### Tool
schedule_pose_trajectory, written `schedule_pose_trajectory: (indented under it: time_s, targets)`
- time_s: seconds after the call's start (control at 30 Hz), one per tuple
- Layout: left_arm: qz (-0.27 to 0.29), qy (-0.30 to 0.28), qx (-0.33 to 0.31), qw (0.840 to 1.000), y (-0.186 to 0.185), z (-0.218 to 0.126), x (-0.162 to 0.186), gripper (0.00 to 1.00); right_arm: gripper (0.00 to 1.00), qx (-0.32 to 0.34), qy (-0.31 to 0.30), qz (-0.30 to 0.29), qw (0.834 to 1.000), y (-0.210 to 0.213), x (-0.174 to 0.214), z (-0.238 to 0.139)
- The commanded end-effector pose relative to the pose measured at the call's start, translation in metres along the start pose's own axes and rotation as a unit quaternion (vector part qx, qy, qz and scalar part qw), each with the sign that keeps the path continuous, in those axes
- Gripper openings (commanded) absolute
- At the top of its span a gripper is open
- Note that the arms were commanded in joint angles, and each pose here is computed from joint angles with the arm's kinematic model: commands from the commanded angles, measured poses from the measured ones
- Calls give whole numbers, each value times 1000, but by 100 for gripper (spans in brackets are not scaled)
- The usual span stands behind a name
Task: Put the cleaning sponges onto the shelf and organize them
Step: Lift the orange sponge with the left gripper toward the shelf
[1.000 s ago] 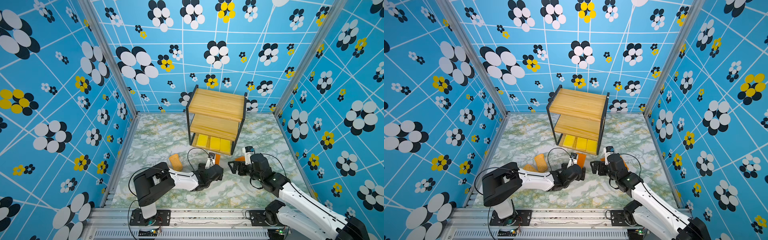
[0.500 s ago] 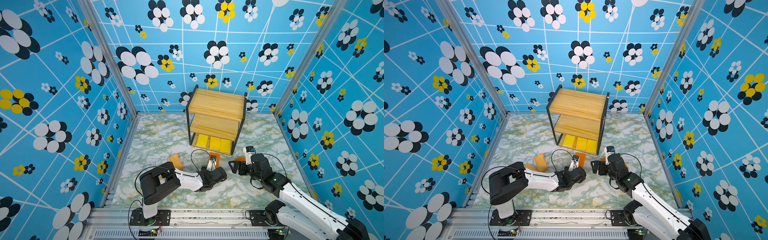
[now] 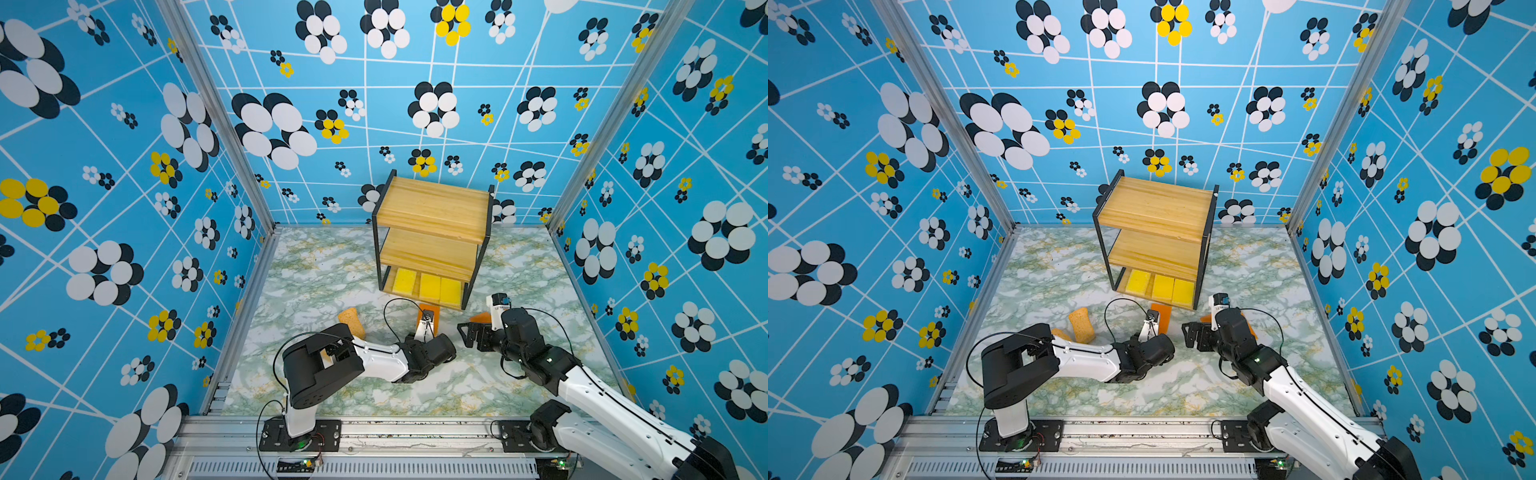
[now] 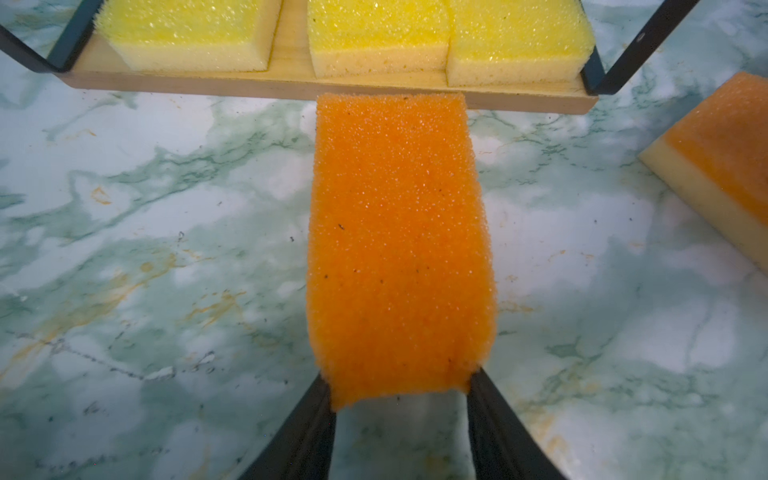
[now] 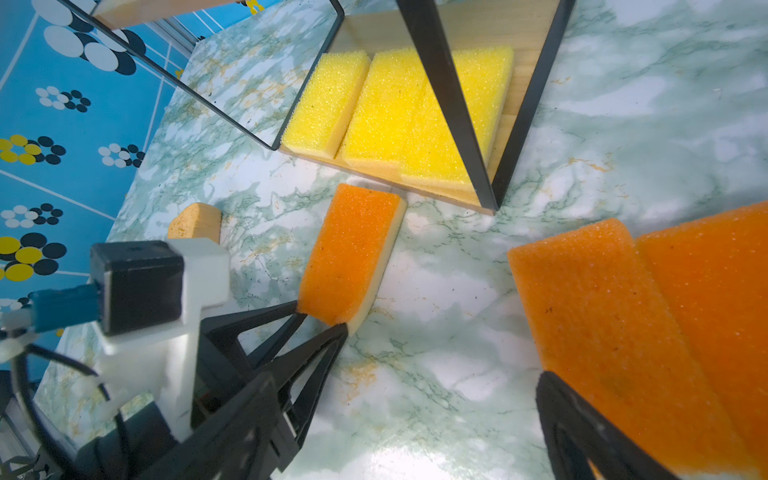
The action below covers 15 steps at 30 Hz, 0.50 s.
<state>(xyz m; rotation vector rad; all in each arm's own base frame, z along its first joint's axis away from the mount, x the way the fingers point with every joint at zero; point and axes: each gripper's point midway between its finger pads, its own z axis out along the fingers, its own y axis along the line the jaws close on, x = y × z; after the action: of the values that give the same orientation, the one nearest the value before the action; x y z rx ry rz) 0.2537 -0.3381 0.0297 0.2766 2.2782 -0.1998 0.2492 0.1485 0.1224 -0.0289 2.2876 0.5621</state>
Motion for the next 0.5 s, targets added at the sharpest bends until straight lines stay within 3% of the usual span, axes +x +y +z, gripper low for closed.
schedule_pose_trajectory:
  time_s: [0.0, 0.47]
  targets:
    - [13, -29, -4, 999, 4, -17, -16, 49, 99, 16, -10, 7, 1000, -8, -1, -3]
    - [50, -77, 47, 995, -11, -69, -43, 48, 99, 28, -24, 16, 999, -16, -3, -5]
